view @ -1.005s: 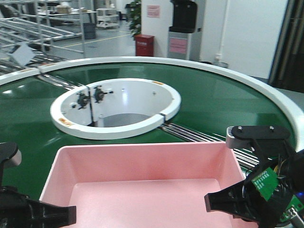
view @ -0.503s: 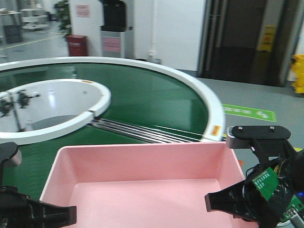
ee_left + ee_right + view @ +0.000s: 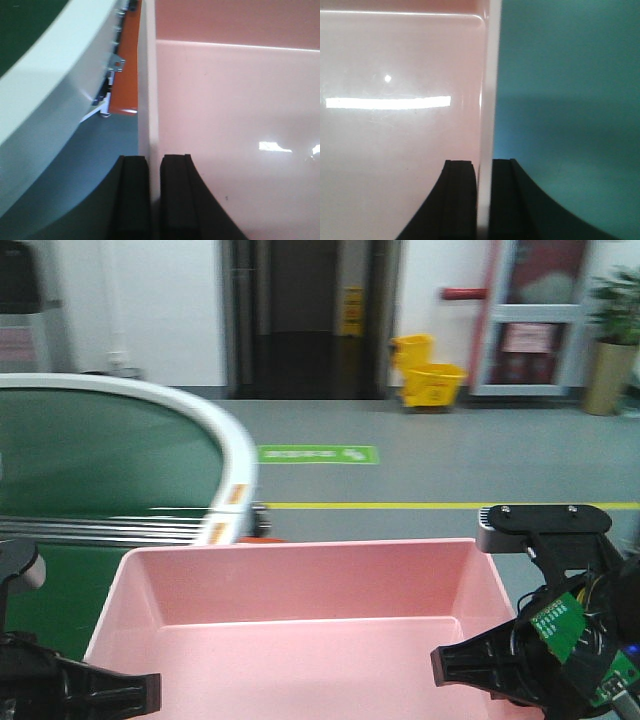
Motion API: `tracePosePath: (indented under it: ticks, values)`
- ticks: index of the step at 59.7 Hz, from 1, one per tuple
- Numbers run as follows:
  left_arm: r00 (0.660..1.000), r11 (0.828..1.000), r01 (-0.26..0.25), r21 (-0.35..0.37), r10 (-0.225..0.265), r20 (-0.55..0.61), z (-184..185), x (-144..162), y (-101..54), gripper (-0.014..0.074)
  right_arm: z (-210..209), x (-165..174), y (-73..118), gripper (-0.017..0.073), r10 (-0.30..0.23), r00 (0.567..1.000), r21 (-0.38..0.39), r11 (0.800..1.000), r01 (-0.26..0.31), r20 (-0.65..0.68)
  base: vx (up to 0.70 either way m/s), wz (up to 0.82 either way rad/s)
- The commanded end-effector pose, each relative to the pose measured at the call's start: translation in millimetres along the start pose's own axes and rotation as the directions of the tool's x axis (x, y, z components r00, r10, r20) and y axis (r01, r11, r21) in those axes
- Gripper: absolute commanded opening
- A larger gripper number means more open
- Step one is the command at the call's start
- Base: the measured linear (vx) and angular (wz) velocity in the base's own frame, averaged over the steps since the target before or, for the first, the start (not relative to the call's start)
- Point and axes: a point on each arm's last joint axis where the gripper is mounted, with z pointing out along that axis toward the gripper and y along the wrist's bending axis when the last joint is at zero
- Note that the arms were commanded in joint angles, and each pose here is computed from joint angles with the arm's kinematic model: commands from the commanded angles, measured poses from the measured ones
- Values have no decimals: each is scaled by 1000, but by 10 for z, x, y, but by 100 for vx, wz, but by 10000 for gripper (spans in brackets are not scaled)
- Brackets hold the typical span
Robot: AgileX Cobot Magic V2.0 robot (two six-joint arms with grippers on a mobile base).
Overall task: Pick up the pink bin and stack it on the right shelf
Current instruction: 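Hold the pink bin with both grippers while the base drives to the shelf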
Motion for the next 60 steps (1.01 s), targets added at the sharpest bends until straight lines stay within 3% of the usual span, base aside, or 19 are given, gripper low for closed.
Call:
tracePosePath:
  ticks: [1,28,60]
  values:
    - [995,997,-13,80,4,104,-138,-134,-55,39,-170,-91,-34,-1,-12,994,-12,1000,14,107,-10,-100]
    - [995,997,-13,80,4,104,-138,-134,-55,39,-168,-73,-35,-1,-7,996,-12,1000,8,87,-5,-86]
    - [995,997,-13,80,4,104,-138,-134,-55,39,-171,-72,-37,-1,-7,996,-11,1000,8,87,15,-20]
